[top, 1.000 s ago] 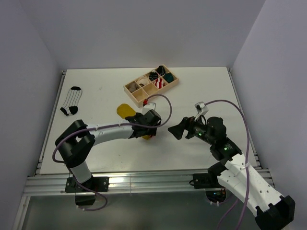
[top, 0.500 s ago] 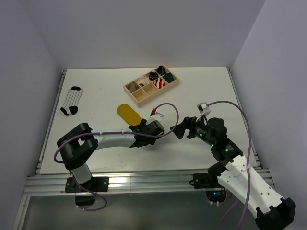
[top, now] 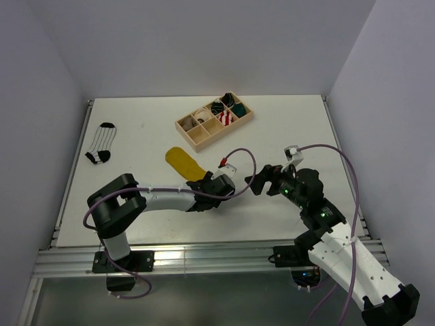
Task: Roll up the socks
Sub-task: Roll the sock at the center of the board.
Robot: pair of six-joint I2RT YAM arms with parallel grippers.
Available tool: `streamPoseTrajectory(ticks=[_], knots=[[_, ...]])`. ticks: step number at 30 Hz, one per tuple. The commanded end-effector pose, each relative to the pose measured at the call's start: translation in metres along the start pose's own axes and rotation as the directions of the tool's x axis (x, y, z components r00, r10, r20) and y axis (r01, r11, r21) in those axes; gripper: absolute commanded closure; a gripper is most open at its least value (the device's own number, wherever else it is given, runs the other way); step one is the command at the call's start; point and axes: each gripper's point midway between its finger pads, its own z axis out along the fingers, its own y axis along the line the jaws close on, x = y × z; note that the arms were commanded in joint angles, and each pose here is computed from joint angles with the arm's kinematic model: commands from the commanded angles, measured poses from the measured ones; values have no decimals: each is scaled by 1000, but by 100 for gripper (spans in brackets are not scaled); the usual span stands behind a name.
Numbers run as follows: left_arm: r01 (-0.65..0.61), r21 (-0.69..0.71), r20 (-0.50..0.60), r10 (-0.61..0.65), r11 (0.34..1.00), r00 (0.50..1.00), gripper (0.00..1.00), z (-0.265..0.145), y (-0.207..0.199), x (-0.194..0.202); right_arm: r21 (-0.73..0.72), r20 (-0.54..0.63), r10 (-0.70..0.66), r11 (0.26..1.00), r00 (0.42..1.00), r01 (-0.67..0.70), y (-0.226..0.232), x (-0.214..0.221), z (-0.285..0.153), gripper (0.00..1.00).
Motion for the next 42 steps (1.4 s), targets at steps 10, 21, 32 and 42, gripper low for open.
streamPoseTrajectory(ticks=[10, 21, 32, 42], knots=[[-97, -33, -70, 94, 995, 993, 96, 15, -1, 33, 17, 59, -2, 1000, 998, 1, -4, -6, 0, 0], [155, 222, -87, -139, 963, 986, 100, -3, -32, -5, 47, 62, 45, 998, 997, -48, -12, 0, 6, 0], [527, 406, -290, -441, 747, 849, 100, -11, -37, -29, -45, 103, 143, 989, 984, -139, -3, 4, 14, 0], [760, 462, -409, -650, 458, 640, 100, -10, -23, -46, 28, -89, 290, 957, 953, -289, -17, 50, 59, 0]])
